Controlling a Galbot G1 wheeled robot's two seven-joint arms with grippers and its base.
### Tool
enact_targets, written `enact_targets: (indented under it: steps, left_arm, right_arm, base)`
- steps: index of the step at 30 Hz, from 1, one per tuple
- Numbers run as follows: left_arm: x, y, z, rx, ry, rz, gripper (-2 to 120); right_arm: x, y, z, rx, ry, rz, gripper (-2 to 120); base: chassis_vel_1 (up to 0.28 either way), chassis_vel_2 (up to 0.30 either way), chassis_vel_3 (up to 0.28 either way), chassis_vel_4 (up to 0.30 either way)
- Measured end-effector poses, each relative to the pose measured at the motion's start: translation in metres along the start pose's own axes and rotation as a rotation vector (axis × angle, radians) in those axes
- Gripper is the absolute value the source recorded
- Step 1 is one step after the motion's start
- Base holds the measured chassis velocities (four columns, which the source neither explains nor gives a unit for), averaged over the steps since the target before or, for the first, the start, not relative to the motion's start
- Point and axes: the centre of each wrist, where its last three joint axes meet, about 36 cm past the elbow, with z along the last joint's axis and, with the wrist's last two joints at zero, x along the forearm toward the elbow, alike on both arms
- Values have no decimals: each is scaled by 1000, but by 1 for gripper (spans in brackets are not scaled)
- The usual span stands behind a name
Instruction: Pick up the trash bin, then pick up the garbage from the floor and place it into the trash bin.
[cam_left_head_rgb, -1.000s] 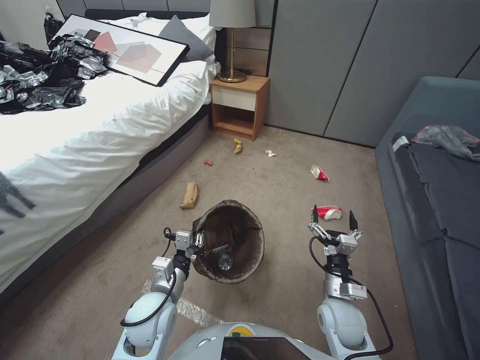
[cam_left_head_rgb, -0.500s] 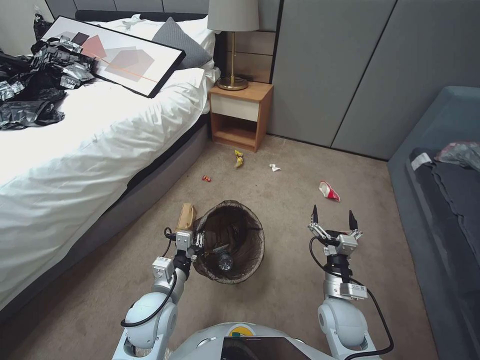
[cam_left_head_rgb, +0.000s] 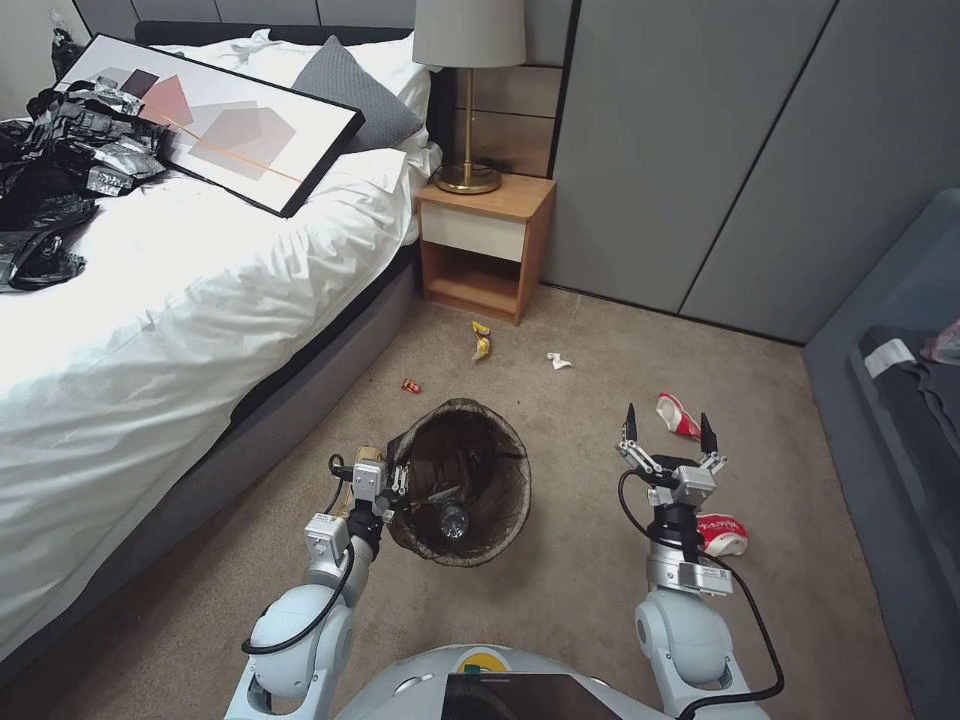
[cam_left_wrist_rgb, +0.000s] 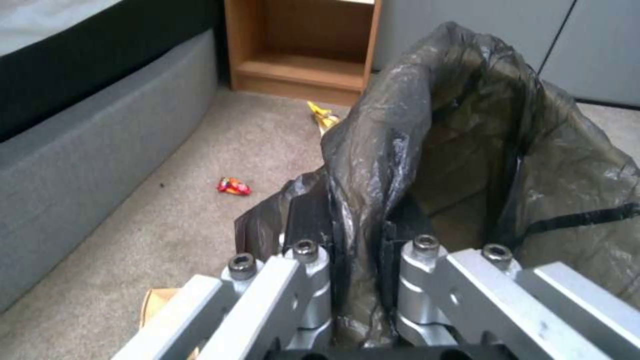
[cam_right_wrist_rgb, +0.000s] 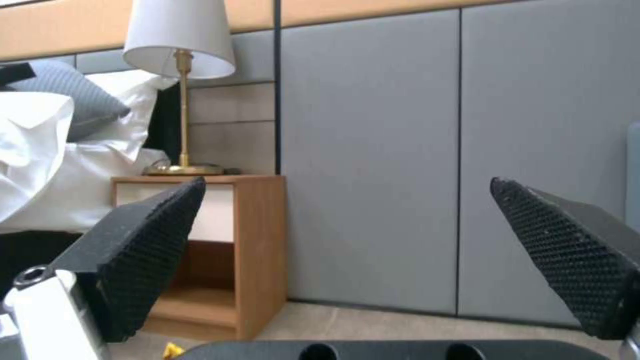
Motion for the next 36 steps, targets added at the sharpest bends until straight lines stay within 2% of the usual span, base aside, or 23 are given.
enact_targets:
  steps: [8,11,12,15,17,18,19,22,23,26,31,36]
  left_arm:
    - [0,0,0,-2,1,2,7]
    - [1,-1,-1,-4,-2,3,7]
    - [1,-1,-1,-4,-2,3,7]
    - [1,-1,-1,-4,-1,3,7]
    - [2,-1,-1,-4,-1,3,7]
    - [2,-1,-1,-4,0,3,7]
    - [2,-1,-1,-4,0,3,7]
    - [2,0,-1,-5,0,1,7]
    - [2,0,-1,-5,0,1,7]
    - [2,0,-1,-5,-1,2,7]
    - [1,-1,-1,-4,1,6,7]
    - [2,-2,0,-5,4,7,7]
  right_arm:
    - [-4,-4,1,31,8,24,100]
    - [-14,-10,-4,75,97,101,100]
    - [-14,-10,-4,75,97,101,100]
    - [-21,-15,-10,125,252,194,100]
    - [-22,-16,-11,133,288,218,100]
    - [-22,-16,-11,143,357,261,100]
    - [-22,-16,-11,143,357,261,100]
    - [-23,-17,-6,136,509,326,100]
    - [-23,-17,-6,136,509,326,100]
    - [-29,-17,2,104,661,370,100]
    - [-38,-19,17,80,765,404,100]
    - [-43,-30,51,72,883,444,100]
  base:
    - [4,-6,-6,3]
    - [0,0,0,0]
    - [0,0,0,0]
    - [0,0,0,0]
    - [0,0,0,0]
    - [0,0,0,0]
    - [0,0,0,0]
    - [0,0,0,0]
    - [0,0,0,0]
    - [0,0,0,0]
    - [0,0,0,0]
    - [0,0,0,0]
